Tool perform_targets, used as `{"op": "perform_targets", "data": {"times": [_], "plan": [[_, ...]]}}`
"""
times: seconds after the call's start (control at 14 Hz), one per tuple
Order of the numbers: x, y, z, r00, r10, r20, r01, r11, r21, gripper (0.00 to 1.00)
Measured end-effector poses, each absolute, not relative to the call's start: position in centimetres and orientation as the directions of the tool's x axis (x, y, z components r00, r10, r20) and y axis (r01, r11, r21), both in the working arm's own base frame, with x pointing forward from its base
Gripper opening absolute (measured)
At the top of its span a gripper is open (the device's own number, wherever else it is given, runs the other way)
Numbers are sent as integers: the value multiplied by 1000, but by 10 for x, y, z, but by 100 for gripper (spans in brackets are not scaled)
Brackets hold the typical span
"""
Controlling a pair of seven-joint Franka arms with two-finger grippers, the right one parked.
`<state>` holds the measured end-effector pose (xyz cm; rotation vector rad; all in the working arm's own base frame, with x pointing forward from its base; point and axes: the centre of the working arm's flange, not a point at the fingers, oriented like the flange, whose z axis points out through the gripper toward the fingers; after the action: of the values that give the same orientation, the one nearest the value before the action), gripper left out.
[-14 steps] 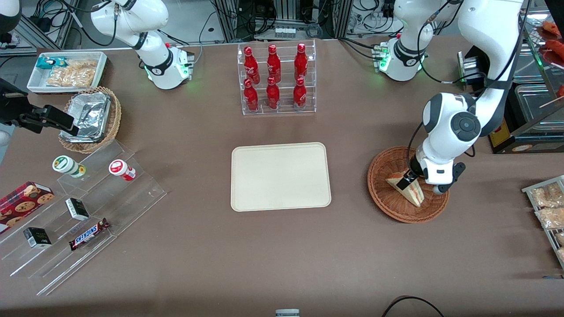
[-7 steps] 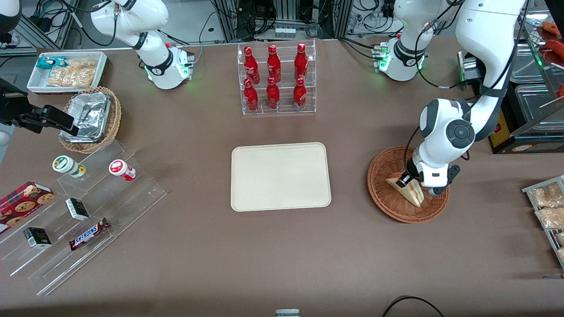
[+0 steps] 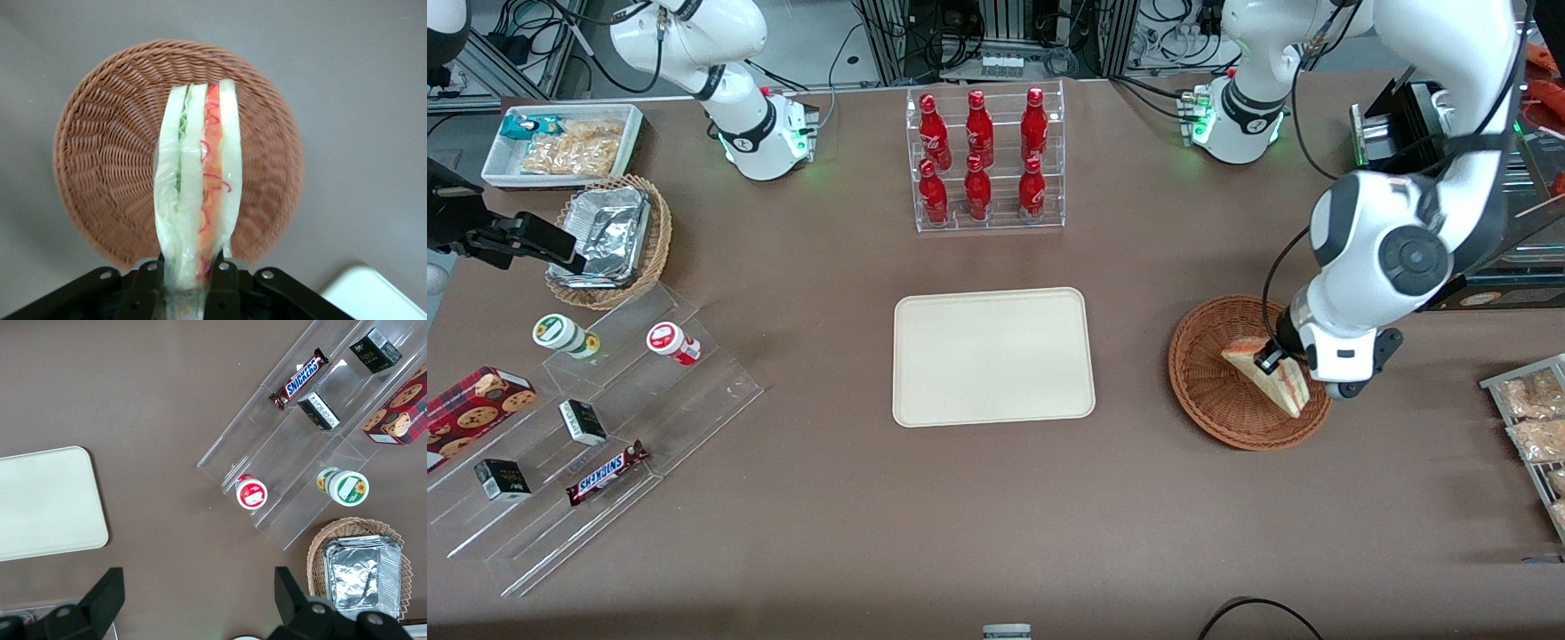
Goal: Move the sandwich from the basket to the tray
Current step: 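Lift the sandwich and carry it over the cream tray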
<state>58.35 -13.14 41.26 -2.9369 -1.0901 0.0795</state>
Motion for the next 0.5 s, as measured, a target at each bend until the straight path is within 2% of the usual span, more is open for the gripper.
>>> {"op": "perform_targets", "data": {"times": [0.14, 0.21, 0.5], "plan": [[578, -189, 453, 816, 576, -40, 577, -817, 8, 20], [568, -222, 459, 848, 529, -43, 530, -848, 20, 15], [528, -341, 437, 951, 306, -43, 307, -951, 20, 15]]}}
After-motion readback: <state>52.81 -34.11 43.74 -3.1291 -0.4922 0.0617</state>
